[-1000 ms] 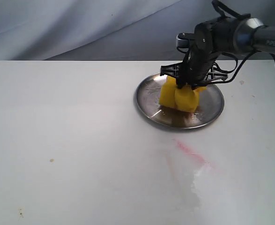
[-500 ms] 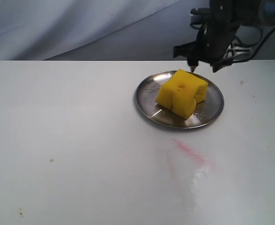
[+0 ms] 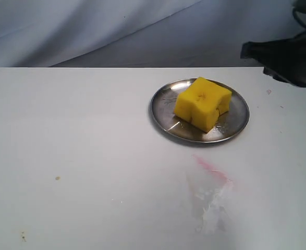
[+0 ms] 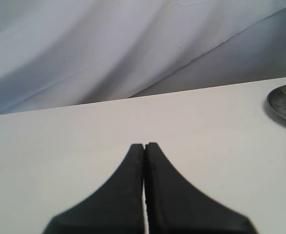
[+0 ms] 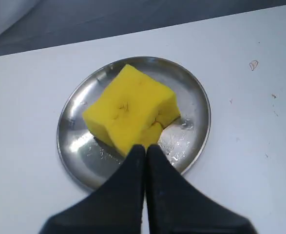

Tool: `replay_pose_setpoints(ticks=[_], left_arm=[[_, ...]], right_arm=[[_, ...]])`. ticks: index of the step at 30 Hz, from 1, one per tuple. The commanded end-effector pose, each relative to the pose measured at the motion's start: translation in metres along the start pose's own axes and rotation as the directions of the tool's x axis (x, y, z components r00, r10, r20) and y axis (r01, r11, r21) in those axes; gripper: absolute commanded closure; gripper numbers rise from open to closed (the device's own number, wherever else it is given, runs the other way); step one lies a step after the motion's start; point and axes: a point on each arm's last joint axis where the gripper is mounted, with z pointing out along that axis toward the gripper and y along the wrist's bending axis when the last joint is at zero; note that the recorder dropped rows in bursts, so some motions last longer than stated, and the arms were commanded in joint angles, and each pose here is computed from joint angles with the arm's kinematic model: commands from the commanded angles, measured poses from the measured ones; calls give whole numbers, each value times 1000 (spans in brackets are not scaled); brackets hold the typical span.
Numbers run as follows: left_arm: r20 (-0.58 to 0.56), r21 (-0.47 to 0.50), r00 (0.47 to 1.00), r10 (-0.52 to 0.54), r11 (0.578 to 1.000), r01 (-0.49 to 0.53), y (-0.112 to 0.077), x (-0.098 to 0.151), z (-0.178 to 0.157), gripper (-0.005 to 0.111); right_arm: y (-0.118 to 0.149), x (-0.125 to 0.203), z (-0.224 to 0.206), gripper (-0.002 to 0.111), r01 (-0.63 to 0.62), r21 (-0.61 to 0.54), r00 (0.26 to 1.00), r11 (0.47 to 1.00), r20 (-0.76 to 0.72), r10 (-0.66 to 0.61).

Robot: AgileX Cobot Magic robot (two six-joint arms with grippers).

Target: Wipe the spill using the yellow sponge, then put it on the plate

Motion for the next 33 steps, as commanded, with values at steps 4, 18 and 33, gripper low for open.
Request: replay_pose_setpoints(ticks=[4, 18, 33], left_arm=[[13, -3, 1000, -9, 1000, 10, 0, -2, 0, 107], [13, -3, 1000, -9, 1000, 10, 0, -2, 0, 107], [13, -3, 1000, -9, 1000, 10, 0, -2, 0, 107]], right_arm=[[-56, 40, -63, 108, -45, -38, 971, 998, 232, 53], [-91, 127, -85, 108, 158, 5, 772, 987, 623, -126], [-99, 161, -112, 108, 157, 3, 707, 988, 698, -114]])
